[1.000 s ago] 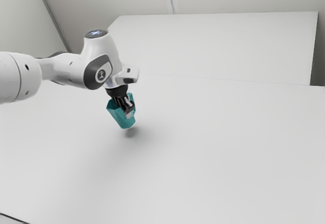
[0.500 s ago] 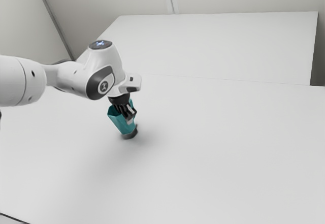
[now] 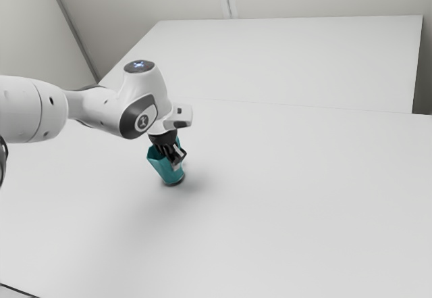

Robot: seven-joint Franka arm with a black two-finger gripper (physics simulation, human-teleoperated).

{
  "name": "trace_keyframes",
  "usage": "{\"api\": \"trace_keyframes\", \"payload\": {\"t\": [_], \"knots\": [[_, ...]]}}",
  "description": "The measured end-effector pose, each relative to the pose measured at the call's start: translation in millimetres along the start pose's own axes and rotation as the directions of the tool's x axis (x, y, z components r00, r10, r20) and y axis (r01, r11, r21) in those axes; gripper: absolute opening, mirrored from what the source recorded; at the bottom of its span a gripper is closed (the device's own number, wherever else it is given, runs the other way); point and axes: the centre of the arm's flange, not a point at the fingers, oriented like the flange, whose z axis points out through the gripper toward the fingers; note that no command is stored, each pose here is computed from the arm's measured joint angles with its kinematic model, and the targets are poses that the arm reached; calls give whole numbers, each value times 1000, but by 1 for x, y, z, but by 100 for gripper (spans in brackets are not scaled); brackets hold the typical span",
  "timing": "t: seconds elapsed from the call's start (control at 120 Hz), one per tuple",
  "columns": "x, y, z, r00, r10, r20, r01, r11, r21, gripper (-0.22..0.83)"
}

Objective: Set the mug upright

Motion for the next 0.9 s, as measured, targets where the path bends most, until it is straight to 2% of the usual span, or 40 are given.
{"api": "trace_keyframes", "payload": {"t": [0.167, 0.575, 0.9], "knots": [[-1, 0, 1, 1000, -9, 0, 9, 1000, -2, -10], [-1, -1, -6, 1000, -18, -10, 18, 1000, 0, 12], [-6, -3, -67, 995, -27, -95, 30, 999, 32, 18]]}}
